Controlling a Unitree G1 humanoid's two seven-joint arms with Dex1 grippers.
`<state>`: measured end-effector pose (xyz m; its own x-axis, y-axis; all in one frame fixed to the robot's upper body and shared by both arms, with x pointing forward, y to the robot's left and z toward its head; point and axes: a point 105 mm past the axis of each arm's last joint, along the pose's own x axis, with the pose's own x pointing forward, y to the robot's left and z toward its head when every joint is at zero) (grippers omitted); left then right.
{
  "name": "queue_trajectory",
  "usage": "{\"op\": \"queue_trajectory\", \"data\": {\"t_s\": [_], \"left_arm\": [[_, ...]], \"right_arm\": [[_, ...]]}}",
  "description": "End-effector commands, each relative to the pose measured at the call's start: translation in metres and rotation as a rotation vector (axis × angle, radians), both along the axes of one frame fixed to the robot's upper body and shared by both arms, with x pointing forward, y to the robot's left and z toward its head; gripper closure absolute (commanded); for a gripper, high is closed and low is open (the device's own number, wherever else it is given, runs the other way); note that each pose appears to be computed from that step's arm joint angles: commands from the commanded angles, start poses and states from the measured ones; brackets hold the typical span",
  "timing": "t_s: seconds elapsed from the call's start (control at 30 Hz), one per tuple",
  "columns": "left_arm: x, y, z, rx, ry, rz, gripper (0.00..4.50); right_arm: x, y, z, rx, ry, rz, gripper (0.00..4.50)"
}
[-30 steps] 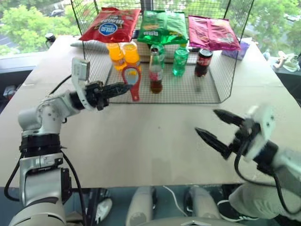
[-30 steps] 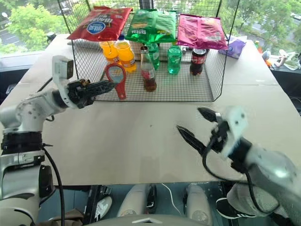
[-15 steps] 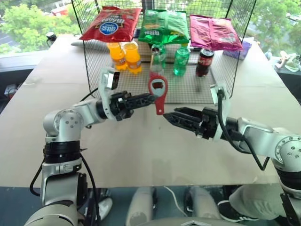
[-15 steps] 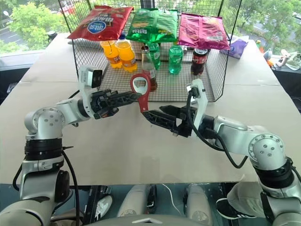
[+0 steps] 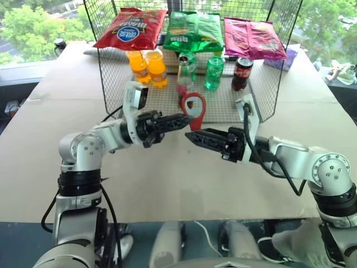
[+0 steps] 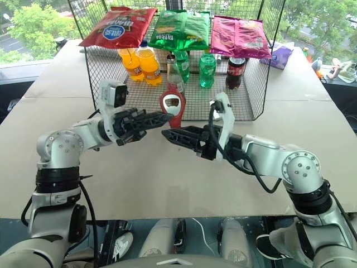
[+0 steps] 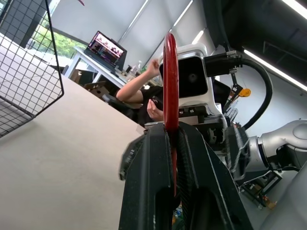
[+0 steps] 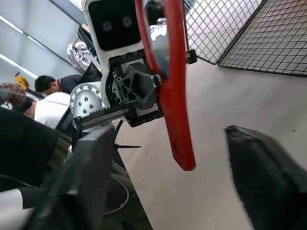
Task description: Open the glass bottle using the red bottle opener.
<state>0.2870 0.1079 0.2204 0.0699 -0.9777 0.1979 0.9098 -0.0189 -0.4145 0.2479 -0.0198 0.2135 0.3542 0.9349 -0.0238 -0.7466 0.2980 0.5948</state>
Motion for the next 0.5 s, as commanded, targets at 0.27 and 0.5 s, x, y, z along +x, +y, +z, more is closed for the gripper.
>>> {"op": "queue_trajectory", "data": {"t_s": [0.27, 0.5], "left_arm": [[-0.0129, -0.0082, 0.0004, 0.014, -0.058, -0.076, 4.5], [-0.0114, -0.0055, -0.0016, 0.028, -0.068, -0.076, 4.5]], "right_arm": [[-0.0005, 0.0013, 0.0075, 0.001, -0.048, 0.036, 4.17], [-0.0035, 0.0011, 0.0084, -0.006, -0.079, 0.067, 4.17]]}}
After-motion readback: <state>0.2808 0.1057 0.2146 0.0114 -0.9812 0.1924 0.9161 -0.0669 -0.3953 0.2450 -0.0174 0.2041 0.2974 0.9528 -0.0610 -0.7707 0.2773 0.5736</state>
